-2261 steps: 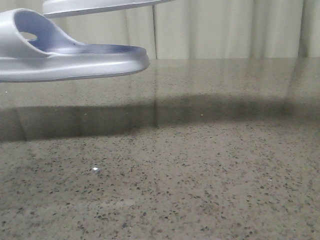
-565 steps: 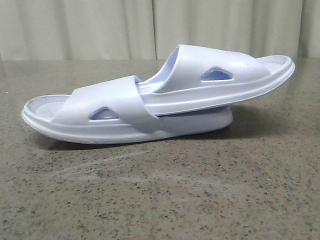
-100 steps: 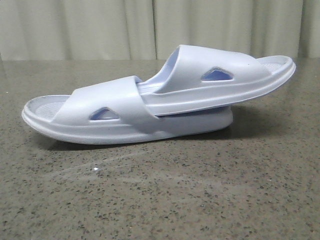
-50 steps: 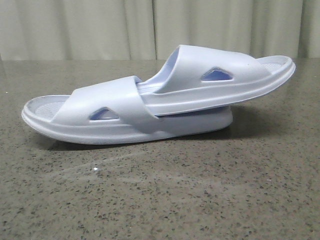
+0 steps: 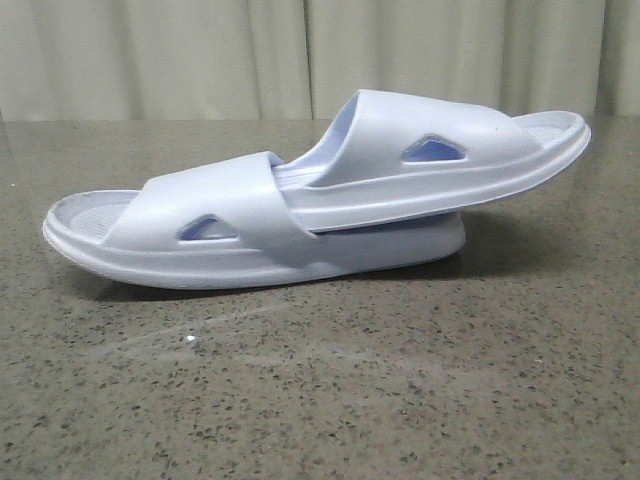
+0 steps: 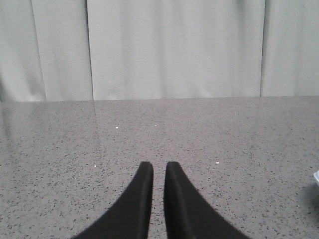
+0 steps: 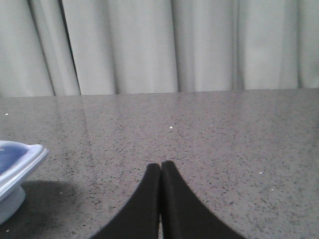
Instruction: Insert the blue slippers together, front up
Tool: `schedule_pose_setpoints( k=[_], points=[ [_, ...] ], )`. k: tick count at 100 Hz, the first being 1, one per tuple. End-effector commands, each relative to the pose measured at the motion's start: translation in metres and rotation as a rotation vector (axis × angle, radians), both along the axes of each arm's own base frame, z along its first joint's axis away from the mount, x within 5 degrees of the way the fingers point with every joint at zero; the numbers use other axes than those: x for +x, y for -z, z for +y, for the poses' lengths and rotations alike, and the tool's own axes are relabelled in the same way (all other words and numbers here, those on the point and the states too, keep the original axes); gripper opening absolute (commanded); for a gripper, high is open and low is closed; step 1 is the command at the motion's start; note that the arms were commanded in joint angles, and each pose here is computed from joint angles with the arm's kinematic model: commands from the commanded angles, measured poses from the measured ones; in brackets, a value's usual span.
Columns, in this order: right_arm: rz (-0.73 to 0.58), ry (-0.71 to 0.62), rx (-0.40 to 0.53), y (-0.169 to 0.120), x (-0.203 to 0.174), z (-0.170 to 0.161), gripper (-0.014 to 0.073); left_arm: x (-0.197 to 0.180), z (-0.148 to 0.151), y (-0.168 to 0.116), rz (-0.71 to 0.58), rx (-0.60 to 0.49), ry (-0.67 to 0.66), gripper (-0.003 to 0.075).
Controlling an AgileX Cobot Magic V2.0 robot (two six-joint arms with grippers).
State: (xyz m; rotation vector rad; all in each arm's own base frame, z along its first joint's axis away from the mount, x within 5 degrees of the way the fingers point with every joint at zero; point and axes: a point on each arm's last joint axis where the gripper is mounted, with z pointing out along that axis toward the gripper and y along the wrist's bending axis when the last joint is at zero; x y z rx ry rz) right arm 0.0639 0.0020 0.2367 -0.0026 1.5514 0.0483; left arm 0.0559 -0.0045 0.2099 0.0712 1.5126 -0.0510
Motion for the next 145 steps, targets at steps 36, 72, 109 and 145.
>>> schedule_pose_setpoints(
  k=[36, 72, 109, 145],
  points=[
    [-0.065, 0.046, 0.109, 0.033, -0.009, -0.003, -0.0107, -0.003, 0.001, -0.006, -0.098, -0.026, -0.002, 0.0016],
    [-0.059, 0.048, 0.084, 0.033, -0.009, -0.003, -0.0107, -0.003, 0.001, -0.006, -0.098, -0.026, -0.002, 0.0016],
    [-0.058, 0.049, 0.084, 0.033, -0.009, -0.003, -0.0107, -0.003, 0.001, -0.006, -0.098, -0.026, -0.002, 0.0016],
    [-0.058, 0.049, 0.084, 0.033, -0.009, -0.003, -0.0107, -0.003, 0.001, -0.006, -0.098, -0.026, -0.002, 0.0016]
  ],
)
